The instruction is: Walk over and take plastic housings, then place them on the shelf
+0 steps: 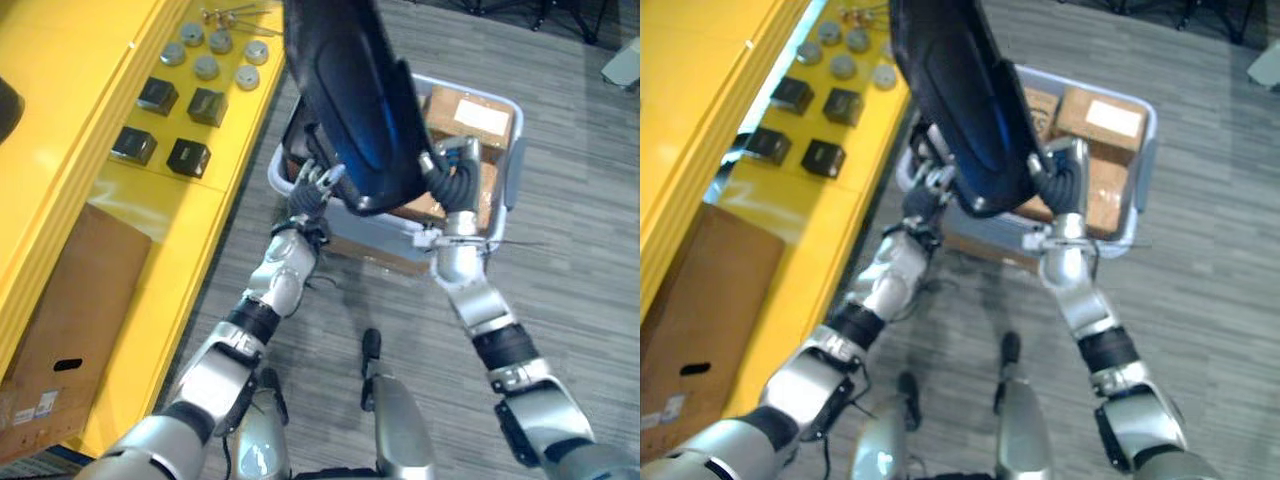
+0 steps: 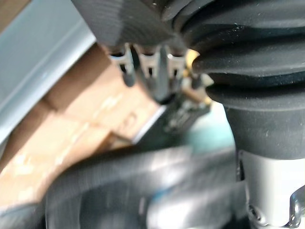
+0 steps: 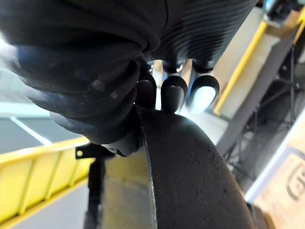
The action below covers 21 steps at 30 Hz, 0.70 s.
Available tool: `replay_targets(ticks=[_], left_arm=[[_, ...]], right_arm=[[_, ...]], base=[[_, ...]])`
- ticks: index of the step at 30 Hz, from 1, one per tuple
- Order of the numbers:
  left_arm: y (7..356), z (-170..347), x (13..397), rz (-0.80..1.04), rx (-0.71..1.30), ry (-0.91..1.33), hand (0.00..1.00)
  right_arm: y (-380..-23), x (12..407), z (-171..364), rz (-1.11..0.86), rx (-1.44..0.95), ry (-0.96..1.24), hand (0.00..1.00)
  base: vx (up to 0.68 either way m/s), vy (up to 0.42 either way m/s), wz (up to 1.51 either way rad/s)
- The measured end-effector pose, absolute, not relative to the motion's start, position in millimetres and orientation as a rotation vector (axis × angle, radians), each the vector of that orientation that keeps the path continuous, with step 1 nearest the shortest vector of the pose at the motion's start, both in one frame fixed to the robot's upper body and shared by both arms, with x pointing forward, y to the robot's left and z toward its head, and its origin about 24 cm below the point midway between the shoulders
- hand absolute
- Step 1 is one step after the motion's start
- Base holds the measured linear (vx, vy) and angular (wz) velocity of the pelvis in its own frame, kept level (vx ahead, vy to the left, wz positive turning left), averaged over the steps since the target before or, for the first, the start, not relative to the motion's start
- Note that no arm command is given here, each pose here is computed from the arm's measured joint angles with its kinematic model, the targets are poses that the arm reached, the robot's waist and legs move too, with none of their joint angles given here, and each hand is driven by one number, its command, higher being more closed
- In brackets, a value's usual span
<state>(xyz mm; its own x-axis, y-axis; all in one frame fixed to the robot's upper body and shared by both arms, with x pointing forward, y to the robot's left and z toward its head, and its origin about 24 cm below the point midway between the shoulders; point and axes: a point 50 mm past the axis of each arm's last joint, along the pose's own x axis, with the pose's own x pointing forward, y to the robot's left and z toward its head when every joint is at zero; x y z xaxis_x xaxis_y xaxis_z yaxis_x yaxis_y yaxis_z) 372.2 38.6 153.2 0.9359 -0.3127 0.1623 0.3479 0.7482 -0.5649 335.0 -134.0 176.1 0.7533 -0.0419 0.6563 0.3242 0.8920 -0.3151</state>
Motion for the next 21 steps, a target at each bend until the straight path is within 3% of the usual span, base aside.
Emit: replay_targets(ticks=[3,4,12,21], left_arm=[[40,146,369,-0.389,-0.653,-0.046,0.00],[40,144,369,-0.405,-0.658,-0.044,1.00],[41,134,364,-0.441,-0.636,-0.031,1.00],[56,122,360,-0.321,-0.630,-0.049,1.00]], right_arm=[[-127,334,173,-0.186,-0.414,-0.691,1.00],[-126,334,173,-0.181,-0.409,-0.699,1.00],[-122,334,169,-0.165,-0.380,-0.675,1.00],[-106,326,158,-0.083,-0.322,-0.655,1.00]], base=[[0.00,0.020,-0.02],[0.00,0.000,0.00],[0.01,0.026,0.01],[0.01,0.015,-0.03]])
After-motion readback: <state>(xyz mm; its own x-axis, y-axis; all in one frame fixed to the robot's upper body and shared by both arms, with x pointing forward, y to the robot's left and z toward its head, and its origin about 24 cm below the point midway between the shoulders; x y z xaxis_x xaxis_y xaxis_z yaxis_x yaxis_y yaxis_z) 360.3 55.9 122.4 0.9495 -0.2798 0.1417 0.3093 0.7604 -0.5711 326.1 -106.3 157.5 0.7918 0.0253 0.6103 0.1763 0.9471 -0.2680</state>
